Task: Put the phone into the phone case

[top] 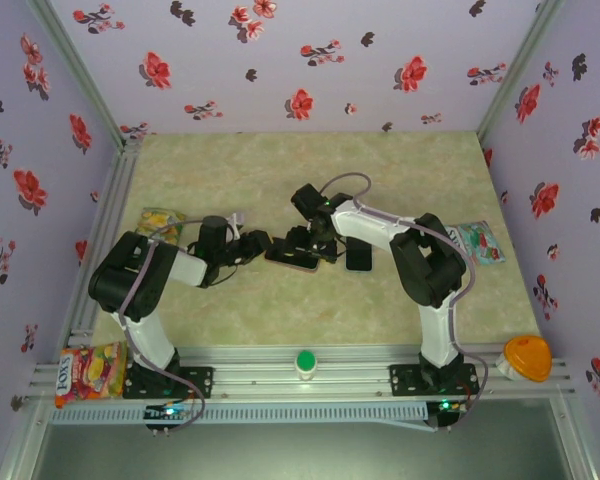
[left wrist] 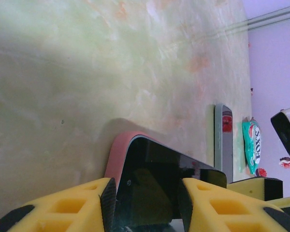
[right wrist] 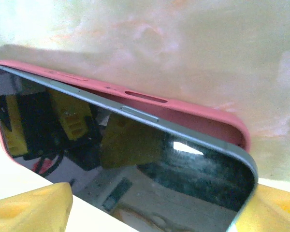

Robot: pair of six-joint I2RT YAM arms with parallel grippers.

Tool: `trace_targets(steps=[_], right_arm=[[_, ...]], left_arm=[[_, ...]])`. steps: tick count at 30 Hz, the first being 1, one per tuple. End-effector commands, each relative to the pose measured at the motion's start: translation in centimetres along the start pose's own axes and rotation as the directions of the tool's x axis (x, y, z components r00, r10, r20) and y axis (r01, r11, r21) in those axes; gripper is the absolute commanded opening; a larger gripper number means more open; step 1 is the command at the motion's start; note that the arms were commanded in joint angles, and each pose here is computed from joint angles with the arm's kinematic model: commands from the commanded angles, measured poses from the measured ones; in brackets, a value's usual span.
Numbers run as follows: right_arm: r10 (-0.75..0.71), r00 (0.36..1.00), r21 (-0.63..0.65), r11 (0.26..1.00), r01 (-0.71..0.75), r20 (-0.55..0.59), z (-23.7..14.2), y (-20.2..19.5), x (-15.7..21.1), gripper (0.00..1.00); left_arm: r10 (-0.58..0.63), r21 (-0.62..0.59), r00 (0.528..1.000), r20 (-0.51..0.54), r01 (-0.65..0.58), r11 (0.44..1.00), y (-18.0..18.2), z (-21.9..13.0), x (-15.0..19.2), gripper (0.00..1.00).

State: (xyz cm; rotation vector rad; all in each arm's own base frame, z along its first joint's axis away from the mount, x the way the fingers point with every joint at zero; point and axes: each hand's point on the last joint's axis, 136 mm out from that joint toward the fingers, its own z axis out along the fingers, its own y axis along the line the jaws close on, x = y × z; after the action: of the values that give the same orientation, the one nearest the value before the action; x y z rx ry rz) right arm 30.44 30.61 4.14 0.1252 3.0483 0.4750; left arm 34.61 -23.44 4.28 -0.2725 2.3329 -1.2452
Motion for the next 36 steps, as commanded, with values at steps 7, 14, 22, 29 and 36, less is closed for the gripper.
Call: trace_targets(steps=[7, 14, 22, 29, 36], right_arm=[[-0.013, 1.000, 0.032, 0.999, 0.013, -0.012, 0.2, -0.2, 0.2, 0.86], [-0.017, 1.000, 0.013, 1.000, 0.017, 0.000, -0.5, 0.2, 0.2, 0.86], [-0.029, 0.998, -0.007, 1.000, 0.029, 0.047, -2.1, 0.2, -0.1, 0.87], [-0.039, 0.992, -0.073, 0.996, 0.048, 0.123, -4.8, 0.9, -0.5, 0.88], [-0.082, 0.974, -0.161, 0.980, 0.118, 0.211, -6.1, 1.2, -0.5, 0.85]], left_arm=[[0.004, -0.048, 0.998, -0.058, -0.006, 0.999, 0.8, 0.1, 1.5, 0.43], [0.026, -0.068, 0.998, -0.053, -0.029, 0.997, 0.3, -0.3, 1.1, 0.43], [0.051, -0.103, 0.998, -0.041, -0.055, 0.993, -0.2, -1.2, 0.5, 0.43], [0.078, -0.135, 0.996, -0.034, -0.082, 0.987, -0.9, -2.1, -0.1, 0.43], [0.113, -0.178, 0.993, -0.026, -0.116, 0.977, -1.9, -3.0, -1.2, 0.43]])
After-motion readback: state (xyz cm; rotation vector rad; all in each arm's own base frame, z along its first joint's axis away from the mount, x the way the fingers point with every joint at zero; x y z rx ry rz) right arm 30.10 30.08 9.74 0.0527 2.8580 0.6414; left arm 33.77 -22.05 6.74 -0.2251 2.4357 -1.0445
